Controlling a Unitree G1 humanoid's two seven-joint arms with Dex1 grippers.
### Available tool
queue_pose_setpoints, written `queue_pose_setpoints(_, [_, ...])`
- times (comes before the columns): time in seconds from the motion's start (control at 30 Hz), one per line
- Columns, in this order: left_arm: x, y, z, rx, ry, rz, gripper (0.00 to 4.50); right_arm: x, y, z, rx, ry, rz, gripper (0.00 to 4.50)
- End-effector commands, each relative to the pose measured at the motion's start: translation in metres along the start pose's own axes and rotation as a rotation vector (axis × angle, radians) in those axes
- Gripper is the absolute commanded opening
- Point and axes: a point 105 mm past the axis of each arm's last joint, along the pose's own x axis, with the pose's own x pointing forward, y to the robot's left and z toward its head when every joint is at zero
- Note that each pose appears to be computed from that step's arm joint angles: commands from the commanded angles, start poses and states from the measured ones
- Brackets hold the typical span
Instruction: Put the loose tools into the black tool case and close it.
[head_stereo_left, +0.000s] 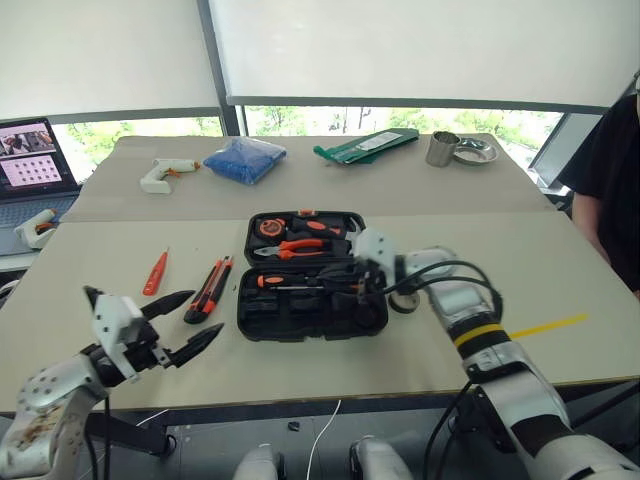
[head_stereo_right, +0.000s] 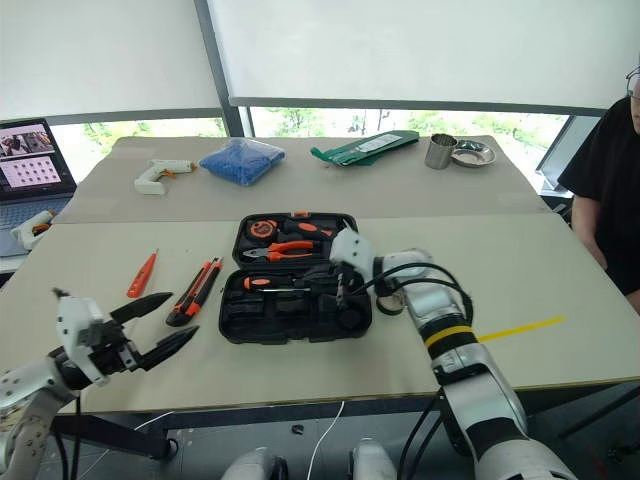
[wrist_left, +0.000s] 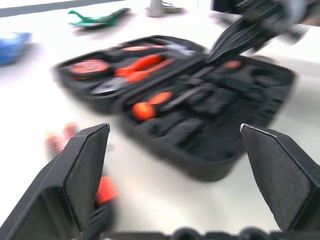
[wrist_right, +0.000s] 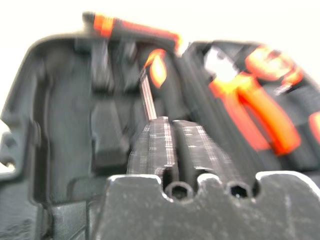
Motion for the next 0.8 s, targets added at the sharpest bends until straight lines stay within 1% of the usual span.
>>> queue_pose_setpoints(0.03, [-0.041,0.030,-0.002,0.039,0.012,0.203,4.50,-0.032,0.009,0.025,0.001,-0.130,-0.060,2.11])
queue_pose_setpoints(0.1, [-0.066,0.041,-0.010,0.032,0.046,0.305,4.50,-0.051,0.018,0.021,0.011,-0.146,-0.101,2.74])
queue_pose_setpoints(0.17, [-0.089,0.047,-0.018,0.019,0.081,0.388,4.50,-0.068,0.031,0.016,0.017,-0.168,-0.130,3.52])
queue_pose_setpoints(0.2, [-0.098,0.049,-0.021,0.009,0.091,0.416,4.50,-0.074,0.038,0.015,0.020,-0.183,-0.132,3.77])
queue_pose_setpoints(0.23, [-0.102,0.050,-0.022,0.003,0.095,0.432,4.50,-0.078,0.042,0.015,0.022,-0.193,-0.133,4.17])
queue_pose_setpoints(0.27, [-0.110,0.051,-0.025,-0.012,0.107,0.461,4.50,-0.085,0.046,0.010,0.039,-0.182,-0.157,4.46])
queue_pose_setpoints(0.33, [-0.118,0.054,-0.031,-0.088,0.141,0.512,4.50,-0.097,0.059,0.000,0.025,-0.137,-0.150,4.46])
queue_pose_setpoints(0.37, [-0.117,0.057,-0.031,-0.119,0.151,0.538,4.50,-0.100,0.062,-0.001,0.044,-0.142,-0.167,4.46])
queue_pose_setpoints(0.47, [-0.098,0.062,-0.019,-0.130,0.125,0.509,4.50,-0.098,0.060,0.007,0.067,-0.186,-0.205,4.46])
queue_pose_setpoints(0.53, [-0.083,0.077,-0.015,-0.141,0.158,0.557,4.50,-0.093,0.058,0.017,0.074,-0.215,-0.207,4.46])
queue_pose_setpoints(0.57, [-0.074,0.081,-0.012,-0.127,0.174,0.552,4.50,-0.091,0.057,0.022,0.073,-0.224,-0.207,4.46])
queue_pose_setpoints(0.6, [-0.059,0.081,-0.004,-0.135,0.152,0.508,4.50,-0.088,0.054,0.029,0.074,-0.236,-0.208,4.46])
queue_pose_setpoints(0.63, [-0.044,0.080,0.004,-0.161,0.126,0.469,4.50,-0.087,0.053,0.034,0.081,-0.241,-0.206,4.46])
queue_pose_setpoints(0.67, [-0.028,0.080,0.007,-0.185,0.139,0.446,4.50,-0.085,0.051,0.038,0.072,-0.237,-0.201,4.46])
queue_pose_setpoints(0.7, [-0.014,0.079,0.008,-0.201,0.171,0.426,4.50,-0.083,0.050,0.040,0.071,-0.228,-0.194,4.46])
queue_pose_setpoints(0.77, [0.008,0.080,0.000,-0.270,0.258,0.416,4.50,-0.082,0.045,0.043,0.047,-0.205,-0.192,4.46])
queue_pose_setpoints(0.8, [0.019,0.082,-0.004,-0.253,0.297,0.410,4.50,-0.080,0.043,0.043,0.041,-0.187,-0.179,4.46])
